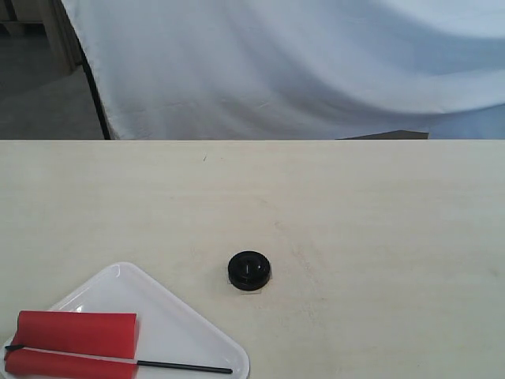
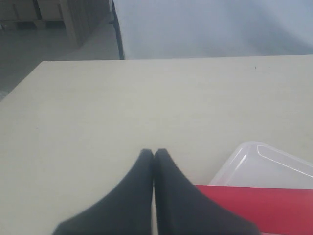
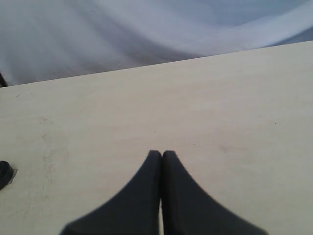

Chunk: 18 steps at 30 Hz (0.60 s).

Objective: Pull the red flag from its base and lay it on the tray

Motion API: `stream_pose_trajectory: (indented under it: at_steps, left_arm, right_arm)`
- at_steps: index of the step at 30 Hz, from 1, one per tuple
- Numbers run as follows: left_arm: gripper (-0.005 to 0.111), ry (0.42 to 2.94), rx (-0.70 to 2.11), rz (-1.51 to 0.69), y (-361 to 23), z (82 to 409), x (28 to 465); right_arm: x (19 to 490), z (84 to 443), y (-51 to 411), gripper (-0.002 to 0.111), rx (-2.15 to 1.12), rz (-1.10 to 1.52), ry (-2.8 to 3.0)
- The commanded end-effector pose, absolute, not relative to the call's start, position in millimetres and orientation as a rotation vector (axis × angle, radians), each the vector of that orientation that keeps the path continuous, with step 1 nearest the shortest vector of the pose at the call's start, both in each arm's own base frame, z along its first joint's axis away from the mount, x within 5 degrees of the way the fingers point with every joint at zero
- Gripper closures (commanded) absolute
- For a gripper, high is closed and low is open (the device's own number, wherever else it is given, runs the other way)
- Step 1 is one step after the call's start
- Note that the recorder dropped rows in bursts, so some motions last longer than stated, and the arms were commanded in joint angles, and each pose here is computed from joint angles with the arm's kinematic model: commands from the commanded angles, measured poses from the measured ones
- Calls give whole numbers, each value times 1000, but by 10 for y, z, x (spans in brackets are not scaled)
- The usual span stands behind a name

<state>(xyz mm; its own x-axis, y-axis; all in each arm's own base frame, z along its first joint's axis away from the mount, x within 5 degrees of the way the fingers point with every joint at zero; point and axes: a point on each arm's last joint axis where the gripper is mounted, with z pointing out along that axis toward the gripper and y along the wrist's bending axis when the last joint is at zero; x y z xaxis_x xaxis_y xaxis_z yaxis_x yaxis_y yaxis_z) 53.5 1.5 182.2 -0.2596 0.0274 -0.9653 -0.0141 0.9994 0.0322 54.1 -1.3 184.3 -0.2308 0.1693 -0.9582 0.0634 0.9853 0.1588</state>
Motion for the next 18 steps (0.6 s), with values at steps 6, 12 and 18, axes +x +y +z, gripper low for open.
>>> stream_pose_trajectory:
  at_steps: [6, 12, 18]
  left_arm:
    - [107, 1827, 7, 36, 15, 1822, 535]
    - [107, 1827, 7, 36, 15, 1822, 535]
    - [107, 1827, 7, 36, 15, 1822, 535]
  right_arm:
    - [538, 1837, -13, 108, 156, 90, 1805]
    - [538, 1837, -13, 108, 156, 90, 1805]
    - [538, 1837, -13, 108, 170, 101, 1804]
